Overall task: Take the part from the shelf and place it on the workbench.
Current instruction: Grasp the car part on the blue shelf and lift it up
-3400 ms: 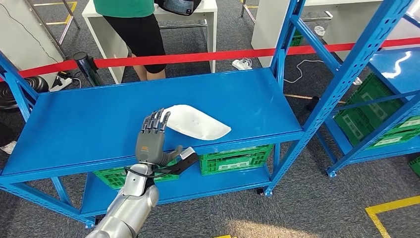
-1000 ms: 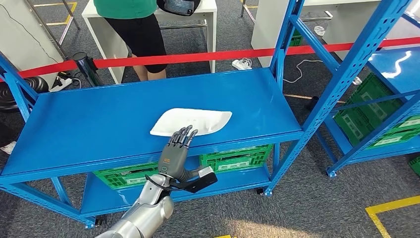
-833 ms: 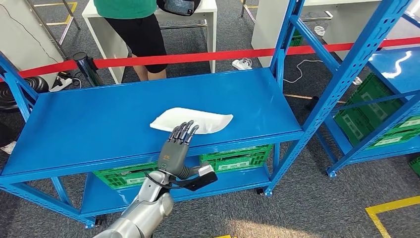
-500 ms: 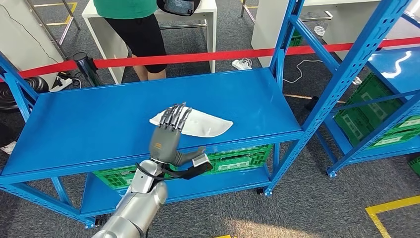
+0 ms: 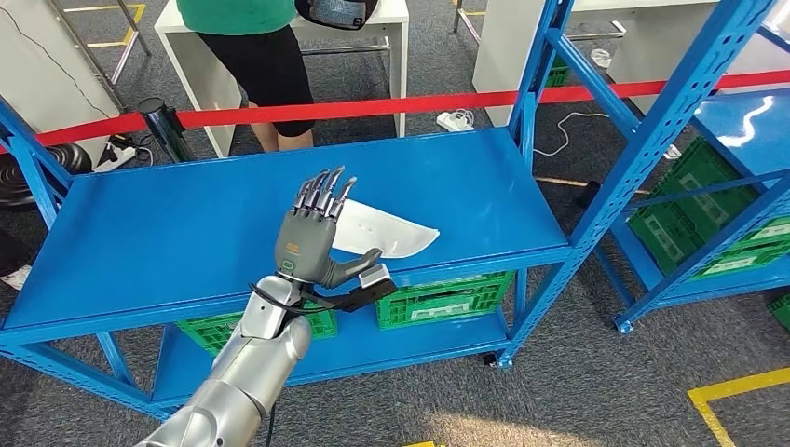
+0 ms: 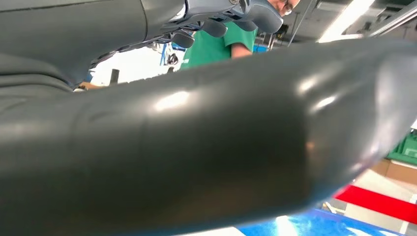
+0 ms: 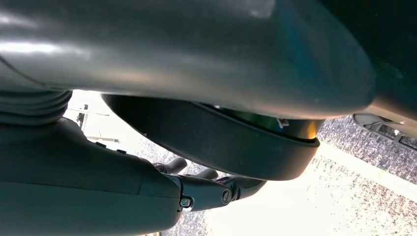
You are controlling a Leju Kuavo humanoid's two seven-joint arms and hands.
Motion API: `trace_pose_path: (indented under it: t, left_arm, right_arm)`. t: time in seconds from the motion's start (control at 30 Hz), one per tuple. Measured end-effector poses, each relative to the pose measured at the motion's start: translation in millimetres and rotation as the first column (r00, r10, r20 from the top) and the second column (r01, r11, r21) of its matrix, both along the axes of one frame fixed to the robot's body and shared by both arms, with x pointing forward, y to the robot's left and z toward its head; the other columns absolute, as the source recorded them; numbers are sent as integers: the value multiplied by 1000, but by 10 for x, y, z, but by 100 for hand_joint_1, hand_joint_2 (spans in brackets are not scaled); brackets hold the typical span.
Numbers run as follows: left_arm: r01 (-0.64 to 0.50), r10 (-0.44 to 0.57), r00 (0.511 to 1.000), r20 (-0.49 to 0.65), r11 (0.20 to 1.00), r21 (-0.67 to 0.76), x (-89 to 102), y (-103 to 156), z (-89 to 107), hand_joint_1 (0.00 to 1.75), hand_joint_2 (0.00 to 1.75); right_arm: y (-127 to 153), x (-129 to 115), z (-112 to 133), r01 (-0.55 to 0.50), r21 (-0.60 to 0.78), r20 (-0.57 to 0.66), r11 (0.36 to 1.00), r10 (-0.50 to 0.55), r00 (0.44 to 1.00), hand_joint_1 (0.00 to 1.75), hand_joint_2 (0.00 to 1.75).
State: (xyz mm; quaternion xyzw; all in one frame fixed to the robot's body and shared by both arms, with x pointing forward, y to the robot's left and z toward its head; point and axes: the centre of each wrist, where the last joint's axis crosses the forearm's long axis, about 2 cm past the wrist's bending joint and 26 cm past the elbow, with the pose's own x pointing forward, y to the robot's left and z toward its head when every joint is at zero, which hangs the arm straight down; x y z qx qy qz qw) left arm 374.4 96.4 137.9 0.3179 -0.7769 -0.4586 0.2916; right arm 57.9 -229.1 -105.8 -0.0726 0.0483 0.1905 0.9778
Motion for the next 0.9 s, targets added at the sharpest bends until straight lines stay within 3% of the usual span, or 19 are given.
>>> trace_pose_path:
  t: [0.87, 0.9]
  left_arm:
    - [-29, 29, 994, -104, 1000, -4, -27, 9, -133, 0, 0]
    - [-27, 26, 994, -109, 1000, -10, -27, 11, -137, 0, 44]
  right_arm:
    - [-8, -14, -3, 2, 7, 16, 1000, -3, 1000, 0, 0]
    - [-8, -14, -3, 2, 7, 16, 1000, -3, 1000, 0, 0]
